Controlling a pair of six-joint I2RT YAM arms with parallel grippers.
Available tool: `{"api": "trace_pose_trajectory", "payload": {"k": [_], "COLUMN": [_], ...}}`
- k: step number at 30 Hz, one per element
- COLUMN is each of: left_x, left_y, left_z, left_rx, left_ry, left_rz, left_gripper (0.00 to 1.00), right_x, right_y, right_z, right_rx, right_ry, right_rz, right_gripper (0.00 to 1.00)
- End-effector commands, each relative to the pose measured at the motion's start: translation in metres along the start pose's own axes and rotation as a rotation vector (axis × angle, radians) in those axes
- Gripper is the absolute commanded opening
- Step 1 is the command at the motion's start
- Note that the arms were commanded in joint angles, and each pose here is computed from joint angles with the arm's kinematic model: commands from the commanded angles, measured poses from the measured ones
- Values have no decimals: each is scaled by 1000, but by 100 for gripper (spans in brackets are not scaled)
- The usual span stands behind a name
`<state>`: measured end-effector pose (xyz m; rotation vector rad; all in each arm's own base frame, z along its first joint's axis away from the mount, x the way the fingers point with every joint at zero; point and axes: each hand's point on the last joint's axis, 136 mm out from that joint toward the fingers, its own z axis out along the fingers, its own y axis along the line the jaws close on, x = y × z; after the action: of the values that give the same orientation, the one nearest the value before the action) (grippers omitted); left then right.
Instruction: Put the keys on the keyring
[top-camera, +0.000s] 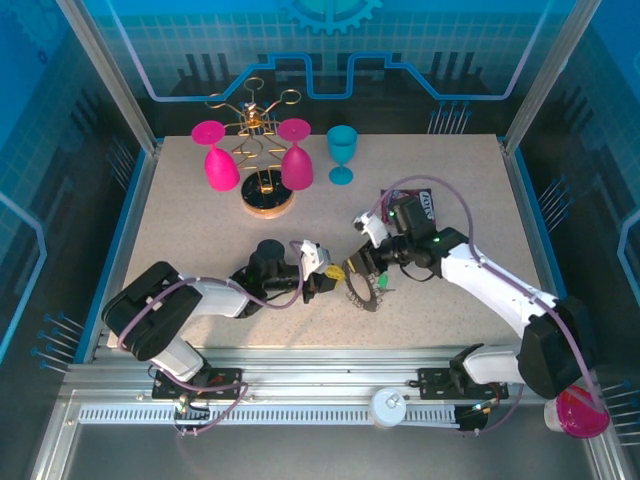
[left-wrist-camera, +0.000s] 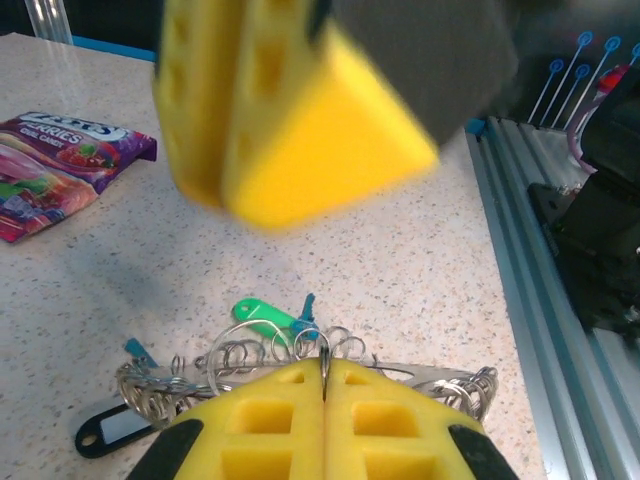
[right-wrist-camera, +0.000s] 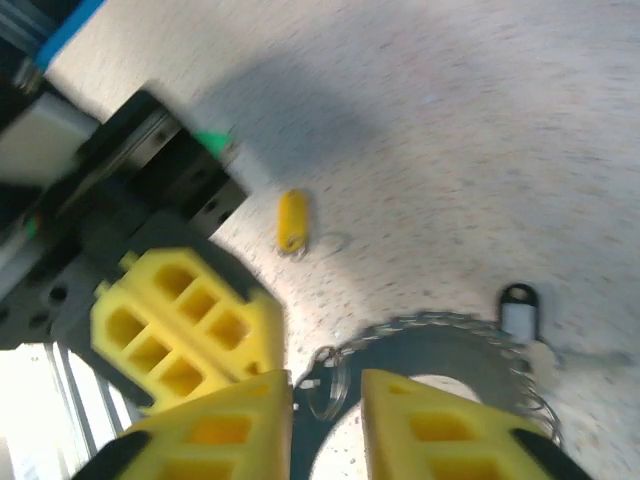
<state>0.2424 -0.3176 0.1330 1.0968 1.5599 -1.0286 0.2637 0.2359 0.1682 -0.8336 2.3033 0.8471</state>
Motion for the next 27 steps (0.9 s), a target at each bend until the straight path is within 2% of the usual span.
{"api": "trace_pose_trajectory", "payload": {"k": [1,5,8,14,17,20,27], "left_x": [-13,-19,-26,-39,-40,-47,-66], "left_y": [-2,-2,-4,-11,-15,-16,-21], "left_z": [-4,-7,-9,-13,-16,-23,-39], "left_rx": [-21,-47,-52,-33,-10,10,89], "left_ry": [3,13,-9,-67,-65,-85,-126], "left_rz": [136,240,304,432,475,492,473], "left_gripper": [0,0,0,0,0,0,0], "right_x": [-15,-6,-6,6,13,11,8], "right_y": [-26,-32,-19,27,33,34,50], "right_z": [-23,-27,-28,-22,-20,-17,-4], "right_rx": [103,149,130,-1,25,28,-82], "right_ry": [-97,-65,-66,-144,-181,-207,-227], "right_rz": [99,106,16,-388,-641,-778,-821], "right_gripper": [48,50,50,45,42,37,32]}}
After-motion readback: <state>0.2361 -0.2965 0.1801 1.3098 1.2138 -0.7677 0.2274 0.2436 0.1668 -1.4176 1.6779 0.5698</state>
